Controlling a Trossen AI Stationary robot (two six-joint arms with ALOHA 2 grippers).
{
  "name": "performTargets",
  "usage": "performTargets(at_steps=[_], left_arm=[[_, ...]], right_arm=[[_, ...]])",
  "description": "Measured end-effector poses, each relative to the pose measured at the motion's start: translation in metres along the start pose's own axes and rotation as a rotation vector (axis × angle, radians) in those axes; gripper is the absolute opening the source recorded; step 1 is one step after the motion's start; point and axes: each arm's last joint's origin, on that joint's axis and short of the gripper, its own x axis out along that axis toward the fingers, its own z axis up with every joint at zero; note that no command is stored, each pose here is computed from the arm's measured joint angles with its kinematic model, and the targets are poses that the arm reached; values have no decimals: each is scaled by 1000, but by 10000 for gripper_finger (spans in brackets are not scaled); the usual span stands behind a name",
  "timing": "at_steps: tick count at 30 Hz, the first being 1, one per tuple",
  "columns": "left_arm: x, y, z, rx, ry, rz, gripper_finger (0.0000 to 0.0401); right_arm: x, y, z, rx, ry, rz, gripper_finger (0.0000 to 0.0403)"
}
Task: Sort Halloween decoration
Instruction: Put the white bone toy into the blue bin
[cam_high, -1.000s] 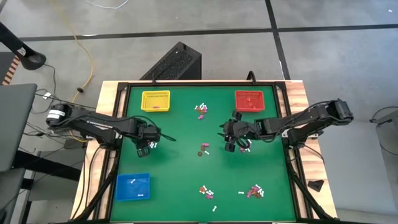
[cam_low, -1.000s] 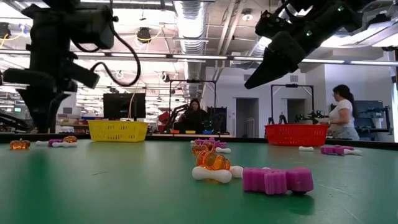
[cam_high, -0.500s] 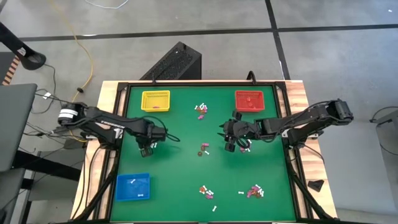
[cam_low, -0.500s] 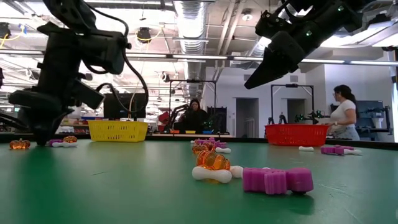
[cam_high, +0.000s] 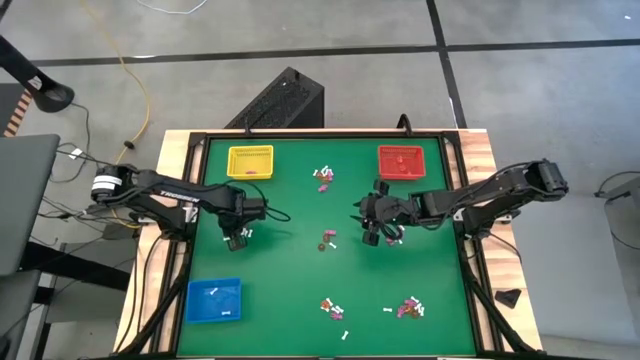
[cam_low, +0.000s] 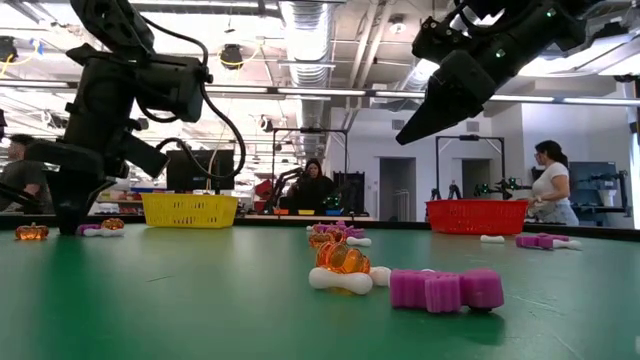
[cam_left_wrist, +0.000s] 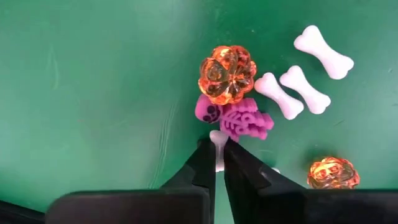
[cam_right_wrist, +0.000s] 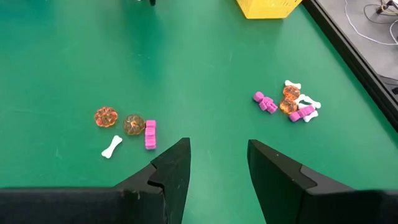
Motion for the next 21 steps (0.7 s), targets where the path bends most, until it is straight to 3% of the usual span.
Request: performTargets(at_steps=[7,15,21], left_arm=[[-8,0,2,7,29,17,6],[-45,-11,5,71,4,51,2],[-72,-35,-18,138,-98,-172,2]], right_arm=[[0,0,0,9,3,0,189],[0,0,0,14,3,0,189],[0,0,-1,39,7,1,189]])
